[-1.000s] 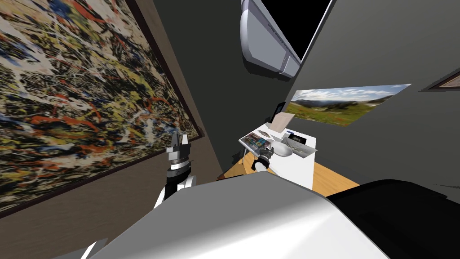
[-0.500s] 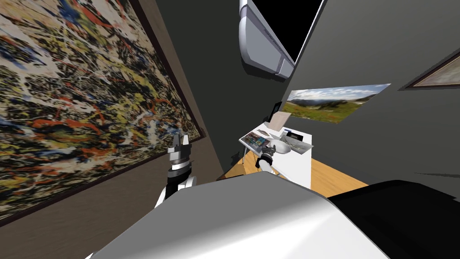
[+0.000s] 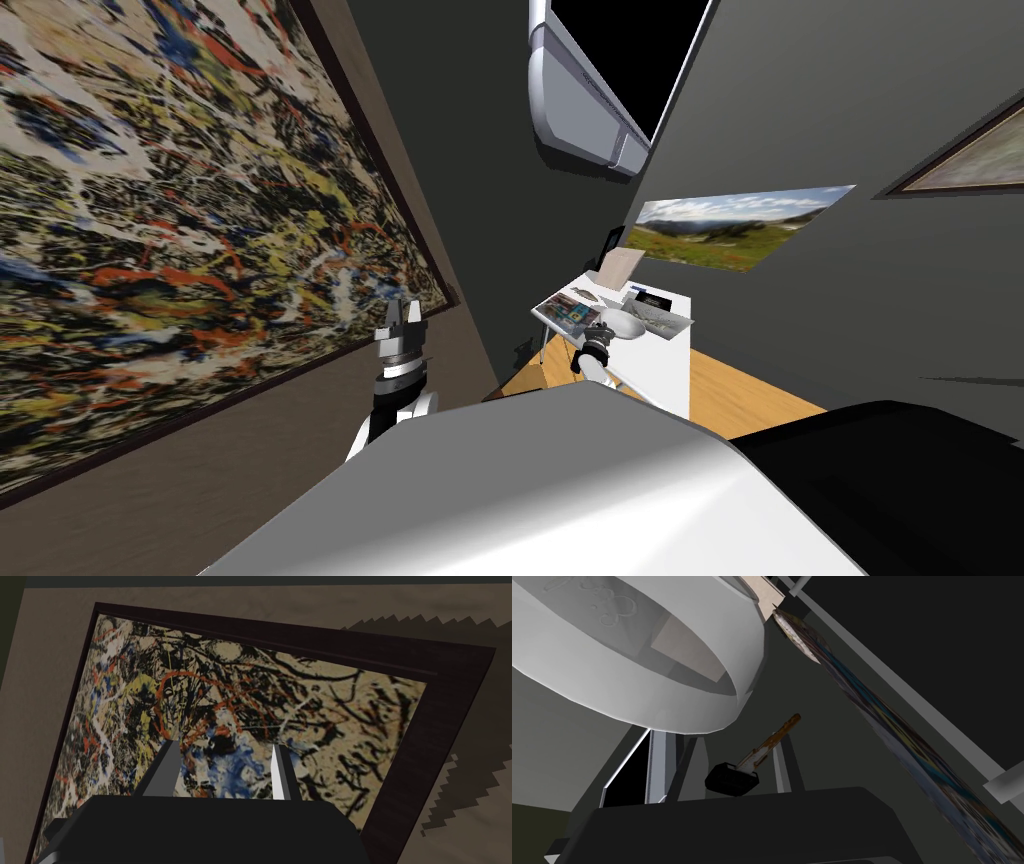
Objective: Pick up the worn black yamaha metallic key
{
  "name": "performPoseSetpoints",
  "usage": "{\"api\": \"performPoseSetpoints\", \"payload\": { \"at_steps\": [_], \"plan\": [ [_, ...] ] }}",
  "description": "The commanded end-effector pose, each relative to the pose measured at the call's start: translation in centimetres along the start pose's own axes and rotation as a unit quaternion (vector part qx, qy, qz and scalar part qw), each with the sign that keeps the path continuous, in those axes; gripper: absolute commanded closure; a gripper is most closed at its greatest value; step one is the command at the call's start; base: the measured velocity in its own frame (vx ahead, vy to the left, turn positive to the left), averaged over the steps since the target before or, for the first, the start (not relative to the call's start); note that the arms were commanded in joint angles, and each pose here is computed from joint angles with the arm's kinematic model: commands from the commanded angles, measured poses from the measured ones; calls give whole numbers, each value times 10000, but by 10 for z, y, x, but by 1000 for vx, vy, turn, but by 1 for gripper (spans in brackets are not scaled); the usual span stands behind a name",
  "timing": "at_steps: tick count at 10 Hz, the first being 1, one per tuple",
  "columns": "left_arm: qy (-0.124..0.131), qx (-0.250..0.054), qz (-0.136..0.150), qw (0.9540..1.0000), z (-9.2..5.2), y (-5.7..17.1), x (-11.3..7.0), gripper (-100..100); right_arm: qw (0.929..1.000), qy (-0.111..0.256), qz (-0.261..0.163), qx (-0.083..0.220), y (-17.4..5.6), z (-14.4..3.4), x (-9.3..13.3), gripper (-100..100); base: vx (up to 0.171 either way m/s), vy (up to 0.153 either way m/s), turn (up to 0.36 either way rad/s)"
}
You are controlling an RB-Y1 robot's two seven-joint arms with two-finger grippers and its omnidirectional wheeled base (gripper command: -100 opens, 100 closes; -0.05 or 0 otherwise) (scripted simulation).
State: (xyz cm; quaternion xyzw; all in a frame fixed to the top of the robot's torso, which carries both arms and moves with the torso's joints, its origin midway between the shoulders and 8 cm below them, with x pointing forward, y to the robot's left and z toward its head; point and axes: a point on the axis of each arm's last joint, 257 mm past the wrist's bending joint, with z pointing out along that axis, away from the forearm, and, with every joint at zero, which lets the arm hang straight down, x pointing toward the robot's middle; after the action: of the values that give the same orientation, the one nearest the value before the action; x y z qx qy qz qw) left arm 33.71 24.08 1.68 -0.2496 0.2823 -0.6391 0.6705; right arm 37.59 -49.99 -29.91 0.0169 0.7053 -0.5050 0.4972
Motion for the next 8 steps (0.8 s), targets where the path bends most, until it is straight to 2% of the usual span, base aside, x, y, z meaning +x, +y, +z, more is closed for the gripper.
{"api": "performPoseSetpoints", "payload": {
  "at_steps": [1,2,3,4,8],
  "plan": [
    [0,0,0,10000,0,0,0,0,10000,0,0,0,0,0,0,100,0,0,0],
    [0,0,0,10000,0,0,0,0,10000,0,2,0,0,0,0,100,0,0,0],
    [0,0,0,10000,0,0,0,0,10000,0,3,1,0,0,0,0,0,0,0],
    [0,0,0,10000,0,0,0,0,10000,51,-22,59,6,-18,-4,100,-4,-76,158],
    [0,0,1,10000,0,0,0,0,9997,155,-21,167,13,-51,-9,100,-6,-104,92]
  ]
}}
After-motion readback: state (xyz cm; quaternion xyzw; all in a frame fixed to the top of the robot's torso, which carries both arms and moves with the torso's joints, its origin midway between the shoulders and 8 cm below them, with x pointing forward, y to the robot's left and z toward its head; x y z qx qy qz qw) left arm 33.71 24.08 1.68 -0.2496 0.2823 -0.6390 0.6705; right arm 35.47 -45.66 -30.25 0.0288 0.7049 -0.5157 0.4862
